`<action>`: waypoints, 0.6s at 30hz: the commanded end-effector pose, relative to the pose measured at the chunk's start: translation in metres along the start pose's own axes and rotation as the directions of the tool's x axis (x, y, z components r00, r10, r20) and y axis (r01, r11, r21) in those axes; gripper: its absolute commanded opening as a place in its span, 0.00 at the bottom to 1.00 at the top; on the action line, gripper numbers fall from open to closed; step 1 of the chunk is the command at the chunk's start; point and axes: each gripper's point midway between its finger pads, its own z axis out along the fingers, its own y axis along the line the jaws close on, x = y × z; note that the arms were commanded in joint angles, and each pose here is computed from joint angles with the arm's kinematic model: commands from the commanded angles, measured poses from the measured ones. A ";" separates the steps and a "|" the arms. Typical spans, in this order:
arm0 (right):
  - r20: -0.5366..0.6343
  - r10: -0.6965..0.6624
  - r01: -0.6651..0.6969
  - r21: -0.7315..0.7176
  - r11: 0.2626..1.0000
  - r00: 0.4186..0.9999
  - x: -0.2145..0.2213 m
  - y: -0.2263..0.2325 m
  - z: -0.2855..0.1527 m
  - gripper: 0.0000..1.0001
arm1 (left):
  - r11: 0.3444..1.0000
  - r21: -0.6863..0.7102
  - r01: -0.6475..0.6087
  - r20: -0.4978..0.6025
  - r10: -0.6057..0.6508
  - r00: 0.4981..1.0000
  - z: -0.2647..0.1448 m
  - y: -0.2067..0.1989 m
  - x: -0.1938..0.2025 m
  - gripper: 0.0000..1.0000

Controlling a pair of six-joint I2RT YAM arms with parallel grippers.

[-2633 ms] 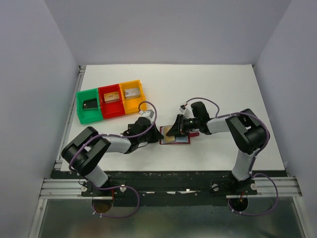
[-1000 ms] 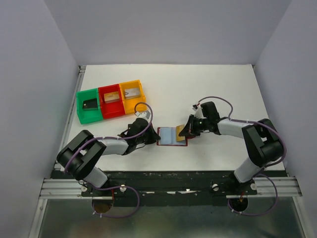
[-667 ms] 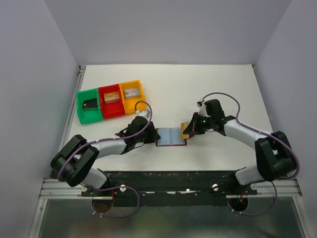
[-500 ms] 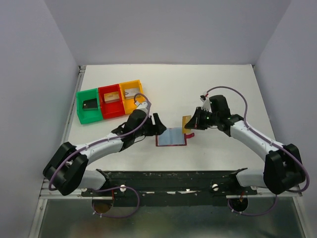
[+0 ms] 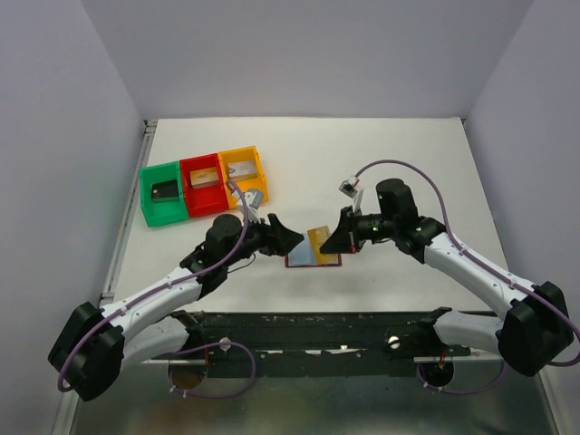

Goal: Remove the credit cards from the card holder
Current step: Place the credit card at the center of the board.

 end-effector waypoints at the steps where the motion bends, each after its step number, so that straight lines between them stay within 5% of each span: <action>1: -0.070 -0.142 0.128 -0.181 0.975 0.987 0.015 0.042 0.001 0.00 | 0.970 0.237 -0.053 0.031 0.047 0.998 -0.011 -0.042 -0.007 0.77; 11: -0.118 -0.147 0.116 -0.238 0.964 0.982 0.027 0.053 0.000 0.00 | 0.875 0.454 -0.168 0.084 0.145 0.986 -0.040 -0.084 -0.012 0.72; 18: -0.132 -0.140 0.105 -0.241 0.965 0.981 0.025 0.055 0.000 0.00 | 0.883 0.449 -0.139 0.094 0.108 0.990 -0.045 -0.077 -0.015 0.75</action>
